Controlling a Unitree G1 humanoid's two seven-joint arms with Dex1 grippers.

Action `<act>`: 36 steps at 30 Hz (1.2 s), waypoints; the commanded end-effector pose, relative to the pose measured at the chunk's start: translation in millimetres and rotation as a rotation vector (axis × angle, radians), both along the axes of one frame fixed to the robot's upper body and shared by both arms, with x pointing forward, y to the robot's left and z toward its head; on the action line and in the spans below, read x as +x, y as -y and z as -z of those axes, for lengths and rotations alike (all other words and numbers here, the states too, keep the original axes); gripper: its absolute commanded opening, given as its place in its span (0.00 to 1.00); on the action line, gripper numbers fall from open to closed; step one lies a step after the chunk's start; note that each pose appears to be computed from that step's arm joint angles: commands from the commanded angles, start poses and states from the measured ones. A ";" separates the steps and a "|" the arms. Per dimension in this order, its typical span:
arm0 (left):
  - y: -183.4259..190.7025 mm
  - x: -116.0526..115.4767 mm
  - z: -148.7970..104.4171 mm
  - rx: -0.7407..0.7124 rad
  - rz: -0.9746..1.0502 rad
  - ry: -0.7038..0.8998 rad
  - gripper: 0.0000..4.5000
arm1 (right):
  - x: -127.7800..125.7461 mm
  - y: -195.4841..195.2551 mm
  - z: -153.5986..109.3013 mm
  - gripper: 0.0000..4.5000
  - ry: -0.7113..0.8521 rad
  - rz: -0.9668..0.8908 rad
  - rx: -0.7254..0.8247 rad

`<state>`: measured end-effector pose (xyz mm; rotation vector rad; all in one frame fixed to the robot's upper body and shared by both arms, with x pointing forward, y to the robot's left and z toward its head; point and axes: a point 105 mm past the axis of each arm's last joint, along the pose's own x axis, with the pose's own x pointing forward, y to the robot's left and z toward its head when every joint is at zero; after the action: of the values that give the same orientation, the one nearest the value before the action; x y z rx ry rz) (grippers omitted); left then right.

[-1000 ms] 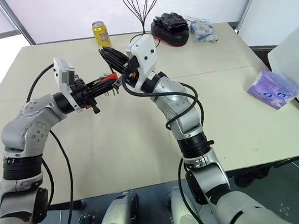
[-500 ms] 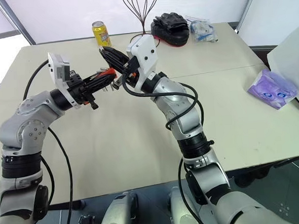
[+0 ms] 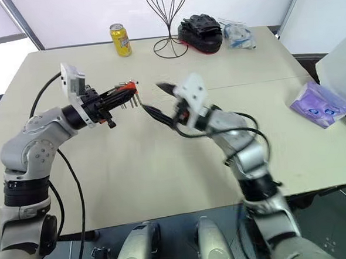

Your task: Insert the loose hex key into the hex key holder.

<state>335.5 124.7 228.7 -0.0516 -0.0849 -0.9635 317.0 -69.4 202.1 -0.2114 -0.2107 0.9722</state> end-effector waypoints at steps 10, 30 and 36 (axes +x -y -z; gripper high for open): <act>69.1 -1.9 43.6 -0.106 0.205 -0.214 0.00 | -36.5 75.1 -30.6 0.77 0.030 0.107 -0.200; 101.5 26.3 106.1 -0.020 0.181 -0.383 0.10 | -42.9 75.2 -28.3 0.78 0.060 0.219 -0.173; 86.0 32.4 111.3 -0.016 0.113 -0.391 0.76 | -39.2 72.8 -27.9 0.78 0.067 0.211 -0.173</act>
<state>363.0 31.6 107.1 -0.2602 0.3225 -1.0724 279.1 -144.1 218.5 -0.3927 -0.1037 0.7803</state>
